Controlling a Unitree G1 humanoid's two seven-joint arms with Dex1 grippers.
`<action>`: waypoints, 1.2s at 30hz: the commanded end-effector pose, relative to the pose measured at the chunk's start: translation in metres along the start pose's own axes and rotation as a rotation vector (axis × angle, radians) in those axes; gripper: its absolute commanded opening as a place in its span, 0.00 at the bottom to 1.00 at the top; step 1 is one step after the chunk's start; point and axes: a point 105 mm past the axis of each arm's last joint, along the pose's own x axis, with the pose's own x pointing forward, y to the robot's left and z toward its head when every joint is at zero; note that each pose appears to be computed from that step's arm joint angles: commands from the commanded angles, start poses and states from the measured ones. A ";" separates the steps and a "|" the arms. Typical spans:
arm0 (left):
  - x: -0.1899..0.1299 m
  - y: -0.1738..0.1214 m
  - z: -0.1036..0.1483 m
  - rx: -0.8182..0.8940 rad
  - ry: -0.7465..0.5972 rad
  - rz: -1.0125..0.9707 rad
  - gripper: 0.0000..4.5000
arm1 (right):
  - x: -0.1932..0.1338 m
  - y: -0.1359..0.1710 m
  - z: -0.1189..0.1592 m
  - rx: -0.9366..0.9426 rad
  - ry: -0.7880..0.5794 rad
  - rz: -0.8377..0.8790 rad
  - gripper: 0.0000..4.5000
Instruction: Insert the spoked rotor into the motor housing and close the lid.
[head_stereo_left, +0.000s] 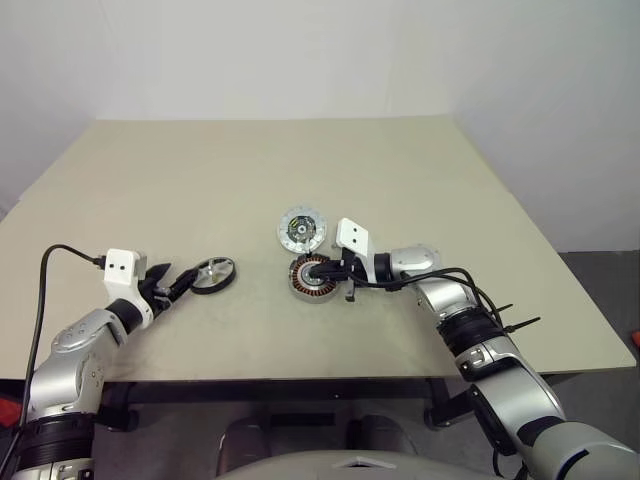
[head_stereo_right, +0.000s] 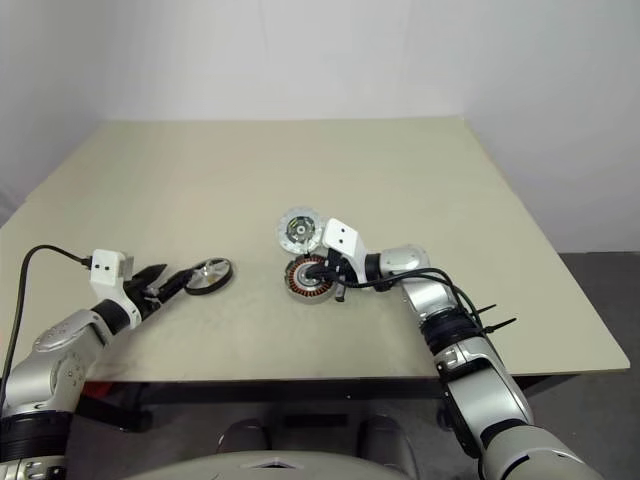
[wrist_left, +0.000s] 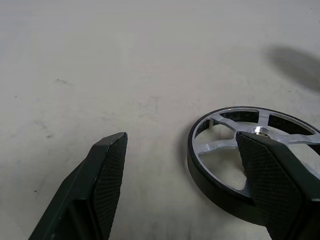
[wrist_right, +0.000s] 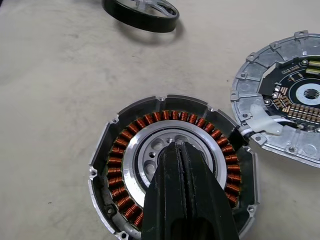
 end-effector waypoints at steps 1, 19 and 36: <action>-0.003 0.004 0.016 0.044 -0.048 0.013 0.82 | 0.001 -0.005 0.004 -0.031 0.000 -0.020 0.01; 0.009 -0.007 0.022 -0.113 -0.076 0.026 0.82 | -0.011 -0.021 0.034 -0.041 -0.129 -0.076 0.01; -0.004 -0.020 0.012 -0.265 -0.021 0.013 1.00 | -0.011 -0.022 0.030 -0.037 -0.114 -0.084 0.00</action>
